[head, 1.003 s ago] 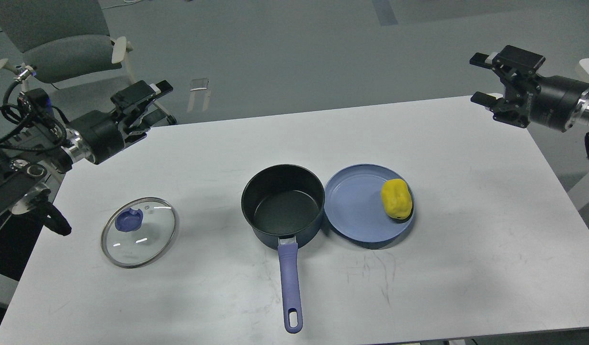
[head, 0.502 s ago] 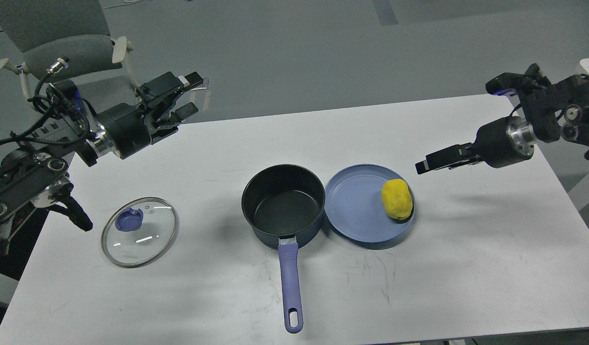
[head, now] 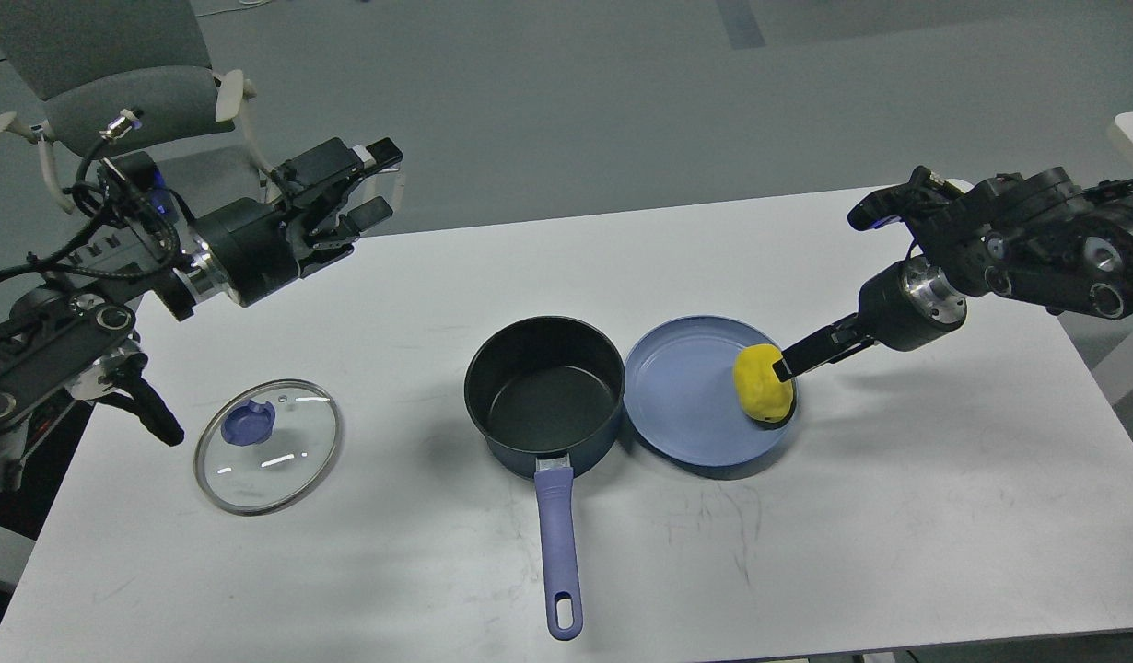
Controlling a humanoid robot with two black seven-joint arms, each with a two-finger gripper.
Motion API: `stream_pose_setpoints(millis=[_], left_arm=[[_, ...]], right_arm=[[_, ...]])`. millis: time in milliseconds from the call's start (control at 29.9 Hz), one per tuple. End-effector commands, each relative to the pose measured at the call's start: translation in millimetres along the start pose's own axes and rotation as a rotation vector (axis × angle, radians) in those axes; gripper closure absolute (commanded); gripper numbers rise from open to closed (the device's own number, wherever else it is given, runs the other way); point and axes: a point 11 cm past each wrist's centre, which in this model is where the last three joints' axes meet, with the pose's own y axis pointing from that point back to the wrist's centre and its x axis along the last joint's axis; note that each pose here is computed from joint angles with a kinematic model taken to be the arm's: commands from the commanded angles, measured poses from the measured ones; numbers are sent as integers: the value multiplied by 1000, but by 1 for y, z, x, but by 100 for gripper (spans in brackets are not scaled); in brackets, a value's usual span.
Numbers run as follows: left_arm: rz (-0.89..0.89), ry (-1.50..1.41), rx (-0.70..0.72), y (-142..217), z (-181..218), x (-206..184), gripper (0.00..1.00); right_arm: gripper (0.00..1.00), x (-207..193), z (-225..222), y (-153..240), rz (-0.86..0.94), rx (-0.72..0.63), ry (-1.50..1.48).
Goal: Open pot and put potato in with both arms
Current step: 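Reach the right gripper down to the yellow potato and grasp it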
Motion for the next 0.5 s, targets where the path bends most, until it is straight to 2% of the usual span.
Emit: stream_pose_setpoints(millis=[0,468], left_arm=[[0,-1,0,0,0,0,3],[0,0,2,2,0,0,3]], right_arm=[[0,0,-5,-4,-10,5,11],[4,4,-14,-12,-25,9,40]])
